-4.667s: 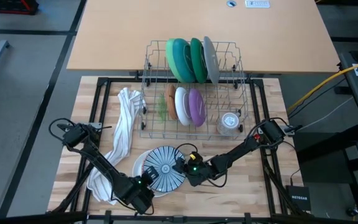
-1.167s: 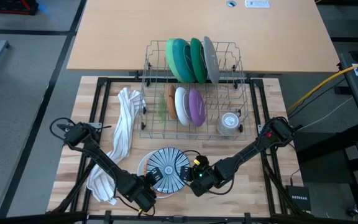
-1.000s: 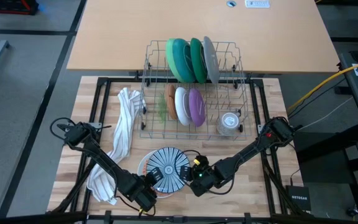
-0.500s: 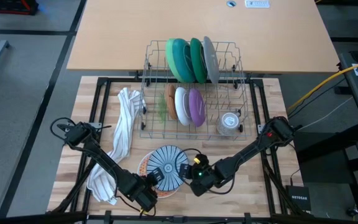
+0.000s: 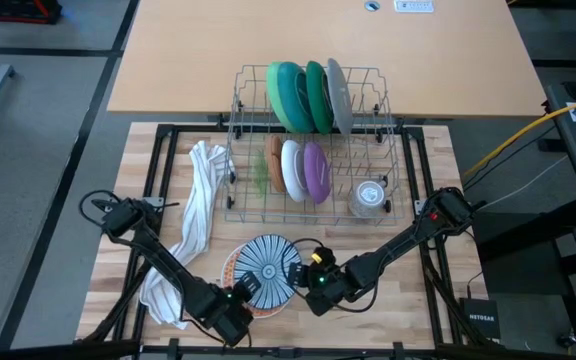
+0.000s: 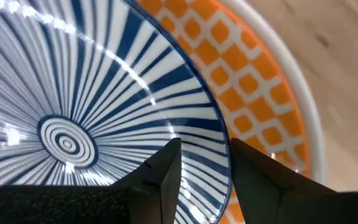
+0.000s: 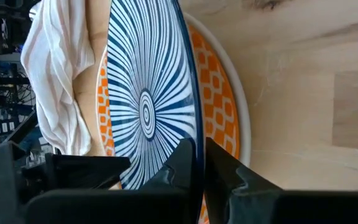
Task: Sort dishes
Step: Put the blue patterned plate into the dish rack
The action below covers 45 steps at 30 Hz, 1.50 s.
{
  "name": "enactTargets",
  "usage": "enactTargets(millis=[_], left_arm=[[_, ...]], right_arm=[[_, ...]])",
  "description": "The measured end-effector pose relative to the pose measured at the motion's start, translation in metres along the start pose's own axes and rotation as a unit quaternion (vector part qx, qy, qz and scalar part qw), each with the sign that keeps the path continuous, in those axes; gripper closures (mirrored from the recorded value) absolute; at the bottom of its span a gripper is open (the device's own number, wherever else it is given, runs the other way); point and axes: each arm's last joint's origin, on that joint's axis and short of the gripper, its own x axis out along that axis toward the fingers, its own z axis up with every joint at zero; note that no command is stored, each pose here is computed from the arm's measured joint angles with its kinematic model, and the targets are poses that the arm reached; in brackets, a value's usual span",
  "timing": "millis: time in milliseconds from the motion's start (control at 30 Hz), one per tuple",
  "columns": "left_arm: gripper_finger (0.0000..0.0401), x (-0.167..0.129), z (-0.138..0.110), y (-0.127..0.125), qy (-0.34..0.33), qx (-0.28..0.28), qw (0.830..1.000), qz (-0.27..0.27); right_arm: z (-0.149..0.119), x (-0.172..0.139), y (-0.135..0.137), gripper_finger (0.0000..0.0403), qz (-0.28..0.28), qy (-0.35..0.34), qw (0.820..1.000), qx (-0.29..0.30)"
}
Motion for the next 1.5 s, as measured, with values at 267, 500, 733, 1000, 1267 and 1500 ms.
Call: enactTargets(millis=[267, 500, 733, 1000, 1267, 1500], left_arm=[[0.0278, -0.013, 0.005, -0.019, -0.013, -0.040, 0.998, 0.048], [0.0278, -0.039, 0.011, -0.031, -0.021, -0.060, 0.990, 0.122], [0.0278, -0.075, 0.021, -0.047, -0.066, -0.129, 0.979, 0.142], [0.0278, -0.100, 0.022, -0.071, -0.108, -0.161, 0.968, 0.157], [0.0278, -0.102, 0.017, -0.074, -0.108, -0.206, 0.957, 0.172], [0.0278, -0.102, 0.016, -0.073, -0.106, -0.219, 0.955, 0.173]], right_arm=[[0.006, -0.015, 0.009, 0.0387, 0.008, 0.003, 1.000, -0.030], [0.012, -0.034, 0.021, 0.0387, 0.026, 0.005, 0.999, -0.025], [0.019, -0.060, 0.039, 0.0387, 0.011, 0.022, 0.998, -0.052], [0.030, -0.117, 0.090, 0.0387, -0.018, 0.002, 0.993, -0.114], [0.062, -0.186, 0.128, 0.0387, -0.038, -0.080, 0.985, -0.151], [0.088, -0.225, 0.140, 0.0387, -0.044, -0.133, 0.975, -0.171]])
